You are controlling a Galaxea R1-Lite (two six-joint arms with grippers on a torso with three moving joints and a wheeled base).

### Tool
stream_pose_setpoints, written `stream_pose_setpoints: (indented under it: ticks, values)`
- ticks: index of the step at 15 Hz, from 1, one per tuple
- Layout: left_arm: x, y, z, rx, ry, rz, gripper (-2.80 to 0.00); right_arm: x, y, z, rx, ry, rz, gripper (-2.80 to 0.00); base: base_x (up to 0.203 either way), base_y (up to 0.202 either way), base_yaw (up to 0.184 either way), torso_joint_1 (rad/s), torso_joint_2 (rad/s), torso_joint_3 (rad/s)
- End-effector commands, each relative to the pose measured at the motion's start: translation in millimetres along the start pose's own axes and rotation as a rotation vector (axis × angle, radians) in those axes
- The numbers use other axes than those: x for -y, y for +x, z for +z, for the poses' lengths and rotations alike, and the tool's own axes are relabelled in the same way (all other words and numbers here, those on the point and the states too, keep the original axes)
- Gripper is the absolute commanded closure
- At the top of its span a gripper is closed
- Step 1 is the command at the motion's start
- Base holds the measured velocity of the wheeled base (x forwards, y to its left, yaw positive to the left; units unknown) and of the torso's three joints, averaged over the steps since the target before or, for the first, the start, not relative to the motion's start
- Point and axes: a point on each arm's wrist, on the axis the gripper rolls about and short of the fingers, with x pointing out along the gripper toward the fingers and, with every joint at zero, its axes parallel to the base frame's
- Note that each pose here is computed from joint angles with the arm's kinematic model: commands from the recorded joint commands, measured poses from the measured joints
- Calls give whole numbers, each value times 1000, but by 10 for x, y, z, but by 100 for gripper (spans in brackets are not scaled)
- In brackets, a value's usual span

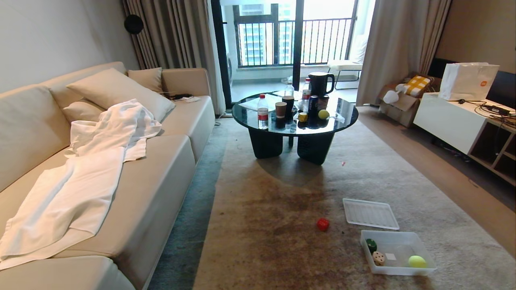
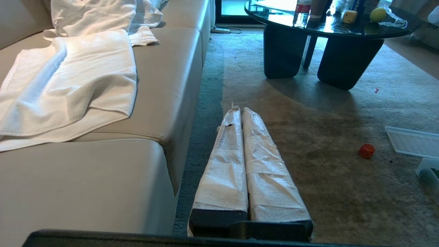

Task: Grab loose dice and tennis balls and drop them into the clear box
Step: Find toys out of the box

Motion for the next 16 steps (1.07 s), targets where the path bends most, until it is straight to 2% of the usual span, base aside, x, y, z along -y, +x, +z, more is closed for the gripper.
stream_pose_setpoints:
  ticks: [1,16]
  values:
    - [0,0,0,0,0,0,0,0,1,-1,-3,-1,2,0,0,0,0,0,0,0]
    - [0,0,1,2,-2,0,0,0,2,-5,2,2,1,0,181,0,0,3,3,2]
